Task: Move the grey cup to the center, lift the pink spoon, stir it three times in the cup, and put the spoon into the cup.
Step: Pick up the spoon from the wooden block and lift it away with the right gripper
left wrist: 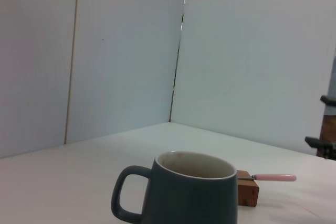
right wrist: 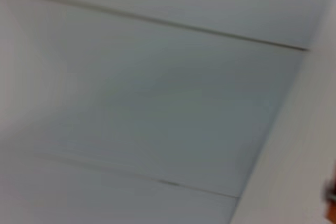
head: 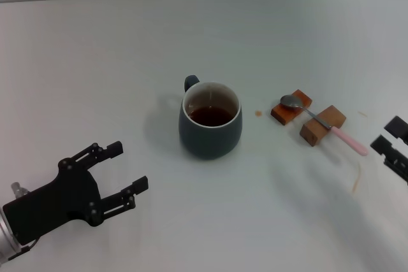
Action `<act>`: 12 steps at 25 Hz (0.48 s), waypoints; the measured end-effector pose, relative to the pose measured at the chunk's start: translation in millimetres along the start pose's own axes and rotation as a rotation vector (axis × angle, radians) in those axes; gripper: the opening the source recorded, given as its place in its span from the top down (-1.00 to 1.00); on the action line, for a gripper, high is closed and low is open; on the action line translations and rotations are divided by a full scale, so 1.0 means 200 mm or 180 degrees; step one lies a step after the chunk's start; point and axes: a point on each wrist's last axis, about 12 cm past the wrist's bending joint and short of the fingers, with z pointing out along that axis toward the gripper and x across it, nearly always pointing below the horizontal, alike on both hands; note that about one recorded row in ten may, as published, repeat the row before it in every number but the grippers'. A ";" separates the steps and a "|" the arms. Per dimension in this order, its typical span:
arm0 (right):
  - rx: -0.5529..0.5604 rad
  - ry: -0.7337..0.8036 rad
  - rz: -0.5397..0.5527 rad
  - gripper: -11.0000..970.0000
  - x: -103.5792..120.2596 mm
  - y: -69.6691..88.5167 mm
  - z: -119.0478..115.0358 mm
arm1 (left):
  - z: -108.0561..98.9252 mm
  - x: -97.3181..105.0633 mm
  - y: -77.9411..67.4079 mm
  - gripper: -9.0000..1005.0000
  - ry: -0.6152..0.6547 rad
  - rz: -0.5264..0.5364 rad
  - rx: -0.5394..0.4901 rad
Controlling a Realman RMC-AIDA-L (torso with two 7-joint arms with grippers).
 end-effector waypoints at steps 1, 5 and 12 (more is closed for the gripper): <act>0.0000 0.0000 0.0000 -0.56 0.00 0.00 0.00 | 0.00 0.00 0.00 -0.62 0.0000 0.0000 0.0000; 0.0234 -0.0012 0.0398 -0.56 -0.03 -0.02 -0.06 | -0.01 0.00 0.00 -0.62 -0.0018 -0.0008 -0.0021; 0.0468 -0.0019 0.0606 -0.56 -0.02 -0.06 -0.08 | -0.02 0.00 0.00 -0.63 -0.0016 -0.0007 -0.0024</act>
